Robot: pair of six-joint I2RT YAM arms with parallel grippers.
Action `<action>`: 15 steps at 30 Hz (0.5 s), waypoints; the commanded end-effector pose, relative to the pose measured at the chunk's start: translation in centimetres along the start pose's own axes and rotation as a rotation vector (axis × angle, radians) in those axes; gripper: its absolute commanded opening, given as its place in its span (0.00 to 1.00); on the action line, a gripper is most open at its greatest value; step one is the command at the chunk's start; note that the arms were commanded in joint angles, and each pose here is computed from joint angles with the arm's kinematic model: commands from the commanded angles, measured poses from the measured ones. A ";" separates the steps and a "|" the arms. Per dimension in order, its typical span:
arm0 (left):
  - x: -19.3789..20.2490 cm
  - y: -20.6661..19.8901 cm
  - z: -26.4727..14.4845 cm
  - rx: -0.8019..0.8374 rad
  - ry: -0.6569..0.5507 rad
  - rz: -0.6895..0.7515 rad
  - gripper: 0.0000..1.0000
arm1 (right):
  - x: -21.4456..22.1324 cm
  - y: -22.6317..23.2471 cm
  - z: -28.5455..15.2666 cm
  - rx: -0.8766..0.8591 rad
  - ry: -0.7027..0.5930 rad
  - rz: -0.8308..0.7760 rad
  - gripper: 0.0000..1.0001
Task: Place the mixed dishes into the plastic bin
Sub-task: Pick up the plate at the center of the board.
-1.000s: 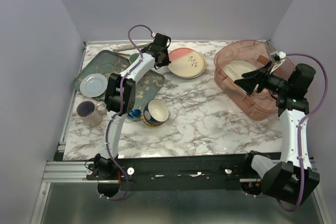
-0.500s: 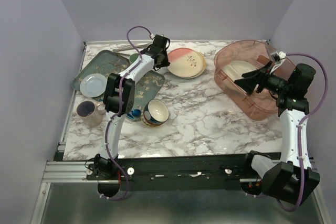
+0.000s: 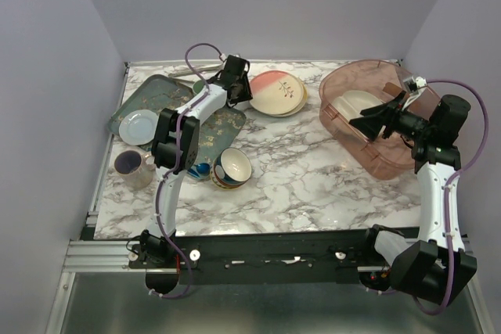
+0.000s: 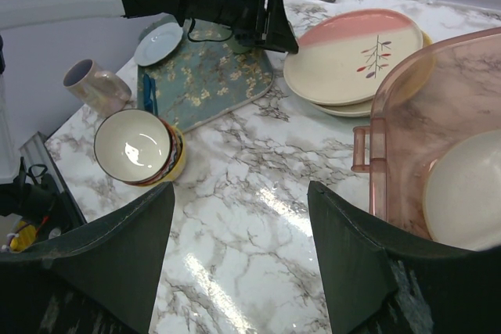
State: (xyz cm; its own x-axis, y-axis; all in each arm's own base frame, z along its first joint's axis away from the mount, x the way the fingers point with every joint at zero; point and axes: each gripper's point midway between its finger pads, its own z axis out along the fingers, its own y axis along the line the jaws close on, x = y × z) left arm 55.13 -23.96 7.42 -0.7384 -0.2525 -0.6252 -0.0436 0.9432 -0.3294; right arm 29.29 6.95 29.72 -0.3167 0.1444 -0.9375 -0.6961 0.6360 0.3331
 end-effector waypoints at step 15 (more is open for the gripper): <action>-1.2 -1.3 -1.2 0.263 -0.079 -0.171 0.57 | 0.2 0.4 0.2 -0.036 0.006 0.005 0.77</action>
State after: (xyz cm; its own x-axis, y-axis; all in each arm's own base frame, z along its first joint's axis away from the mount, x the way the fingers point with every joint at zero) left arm 54.86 -23.73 6.73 -0.7078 -0.3768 -0.5975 -0.0366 0.8643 -0.5017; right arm 29.34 6.94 29.62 -0.3208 0.1457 -0.9359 -0.6957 0.6343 0.3372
